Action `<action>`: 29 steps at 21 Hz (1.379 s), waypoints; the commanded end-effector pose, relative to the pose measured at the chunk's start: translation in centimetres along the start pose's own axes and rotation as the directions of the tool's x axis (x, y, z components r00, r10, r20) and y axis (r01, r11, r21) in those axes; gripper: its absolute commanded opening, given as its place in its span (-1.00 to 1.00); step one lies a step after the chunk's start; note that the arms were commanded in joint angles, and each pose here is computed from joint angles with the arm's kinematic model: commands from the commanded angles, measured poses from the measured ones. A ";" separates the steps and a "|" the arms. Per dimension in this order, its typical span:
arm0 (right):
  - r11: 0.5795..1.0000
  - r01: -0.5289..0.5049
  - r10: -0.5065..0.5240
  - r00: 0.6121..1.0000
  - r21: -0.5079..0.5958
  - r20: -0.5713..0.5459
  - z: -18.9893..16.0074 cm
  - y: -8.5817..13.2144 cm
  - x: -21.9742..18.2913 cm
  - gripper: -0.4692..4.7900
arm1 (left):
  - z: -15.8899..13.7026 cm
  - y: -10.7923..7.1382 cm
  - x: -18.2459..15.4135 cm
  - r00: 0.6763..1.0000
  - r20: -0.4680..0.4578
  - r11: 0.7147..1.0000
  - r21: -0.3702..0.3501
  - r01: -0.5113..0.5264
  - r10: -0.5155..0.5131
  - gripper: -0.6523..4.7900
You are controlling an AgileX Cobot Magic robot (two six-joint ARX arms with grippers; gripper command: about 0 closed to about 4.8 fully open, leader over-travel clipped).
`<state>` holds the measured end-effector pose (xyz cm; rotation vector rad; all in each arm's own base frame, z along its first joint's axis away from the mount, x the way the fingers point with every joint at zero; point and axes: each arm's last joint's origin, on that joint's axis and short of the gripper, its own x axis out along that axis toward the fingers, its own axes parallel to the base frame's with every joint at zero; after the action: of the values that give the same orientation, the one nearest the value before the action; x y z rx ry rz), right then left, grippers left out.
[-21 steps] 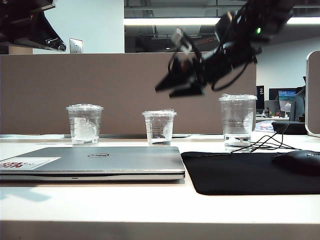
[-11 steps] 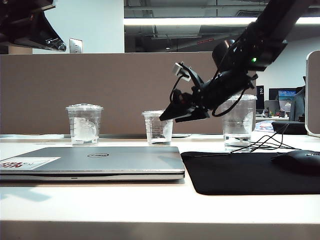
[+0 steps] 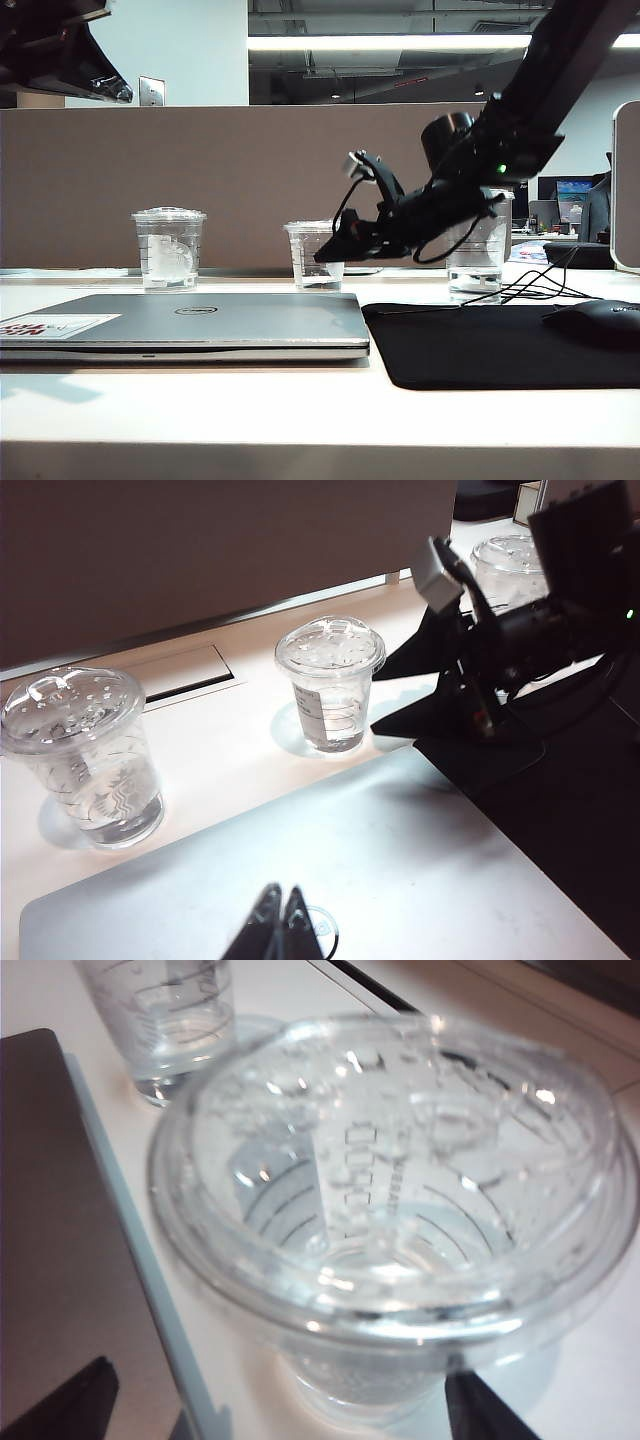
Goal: Pick up the coffee cup on the middle and place it on the right side of the laptop.
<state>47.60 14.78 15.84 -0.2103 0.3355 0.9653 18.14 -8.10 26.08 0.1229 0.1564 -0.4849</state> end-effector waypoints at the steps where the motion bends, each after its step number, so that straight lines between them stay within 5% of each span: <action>1: 1.000 0.009 -0.009 0.998 0.000 0.061 0.3 -0.3 0.4 1.00 | 0.2 0.0 0.0 1.000 0.014 1.000 0.004 -0.001 0.001 -0.78; 19: 0.996 0.041 -0.060 0.965 0.080 0.256 -1.3 -1.2 2.2 1.00 | 0.2 0.0 0.0 1.000 0.014 1.000 0.004 -0.001 0.001 -0.78; 29: 0.992 0.025 -0.057 0.962 0.122 0.266 -1.6 -1.2 2.4 1.00 | 0.2 0.0 0.0 1.000 0.014 1.000 0.004 -0.001 0.001 -0.78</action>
<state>49.48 15.31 12.89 0.0152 0.1646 0.9126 18.14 -8.10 26.08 0.1231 0.1572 -0.4849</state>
